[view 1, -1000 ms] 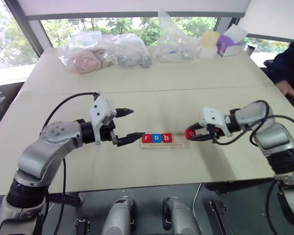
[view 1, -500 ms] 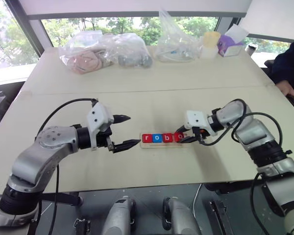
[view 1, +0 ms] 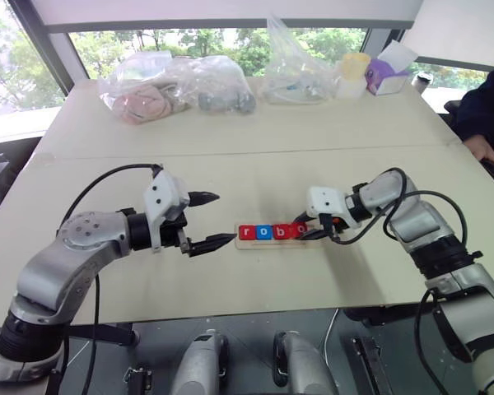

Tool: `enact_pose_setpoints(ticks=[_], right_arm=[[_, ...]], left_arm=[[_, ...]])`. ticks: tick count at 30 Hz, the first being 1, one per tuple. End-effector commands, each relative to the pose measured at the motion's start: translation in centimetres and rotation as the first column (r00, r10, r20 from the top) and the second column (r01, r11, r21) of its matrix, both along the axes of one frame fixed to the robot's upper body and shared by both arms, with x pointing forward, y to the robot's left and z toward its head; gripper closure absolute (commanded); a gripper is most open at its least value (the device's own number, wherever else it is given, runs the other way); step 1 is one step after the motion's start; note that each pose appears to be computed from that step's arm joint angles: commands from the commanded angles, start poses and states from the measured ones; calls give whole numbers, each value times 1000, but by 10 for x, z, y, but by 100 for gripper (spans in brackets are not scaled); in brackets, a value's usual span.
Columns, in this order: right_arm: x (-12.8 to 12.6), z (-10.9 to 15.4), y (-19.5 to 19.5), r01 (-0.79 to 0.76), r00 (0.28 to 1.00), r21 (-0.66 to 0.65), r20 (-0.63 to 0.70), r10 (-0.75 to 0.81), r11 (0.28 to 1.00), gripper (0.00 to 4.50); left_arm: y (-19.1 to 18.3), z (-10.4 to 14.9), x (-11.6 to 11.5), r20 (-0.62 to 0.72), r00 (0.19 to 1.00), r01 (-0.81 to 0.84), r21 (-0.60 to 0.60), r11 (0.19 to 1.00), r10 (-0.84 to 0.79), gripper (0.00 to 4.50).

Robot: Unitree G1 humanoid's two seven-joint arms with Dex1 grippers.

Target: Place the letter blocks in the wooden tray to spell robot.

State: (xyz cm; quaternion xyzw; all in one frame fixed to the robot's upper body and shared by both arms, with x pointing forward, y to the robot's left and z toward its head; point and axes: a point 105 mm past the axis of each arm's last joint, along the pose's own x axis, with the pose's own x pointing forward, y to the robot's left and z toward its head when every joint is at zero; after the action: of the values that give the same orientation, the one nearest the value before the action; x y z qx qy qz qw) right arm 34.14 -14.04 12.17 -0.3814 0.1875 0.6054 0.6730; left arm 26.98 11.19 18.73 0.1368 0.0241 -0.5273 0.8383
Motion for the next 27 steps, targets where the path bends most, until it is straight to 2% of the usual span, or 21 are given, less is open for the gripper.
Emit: enact_pose_setpoints(ticks=[1,5,6,9,13,19,22,27], right_arm=[[2,9,5,-17,999,20,32,16,1000,230],[0,12,10,-21,1000,40,21,20,999,22],[-1,14,11,-24,1000,51,18,23,998,4],[0,25,15,-11,1000,102,23,9,995,4],[15,40,7,72,993,150,81,-85,986,4],[25,40,-28,192,968,124,141,-209,974,4],[23,29,-44,224,960,79,155,-234,971,4],[19,18,-42,229,959,90,150,-240,969,4]], left_arm=[[-2,8,-2,37,999,10,-1,1000,-10,0],[-2,8,-2,39,999,7,-3,1000,-7,0],[-2,8,-2,39,999,7,-3,1000,-6,0],[-2,8,-2,38,999,7,-3,1000,-6,0],[-3,8,-1,38,999,9,-6,1000,-9,0],[-4,8,-2,39,999,14,-8,1000,-13,0],[-4,7,-1,39,999,17,-8,1000,-16,0],[-6,8,1,40,999,22,-11,1000,-22,0]])
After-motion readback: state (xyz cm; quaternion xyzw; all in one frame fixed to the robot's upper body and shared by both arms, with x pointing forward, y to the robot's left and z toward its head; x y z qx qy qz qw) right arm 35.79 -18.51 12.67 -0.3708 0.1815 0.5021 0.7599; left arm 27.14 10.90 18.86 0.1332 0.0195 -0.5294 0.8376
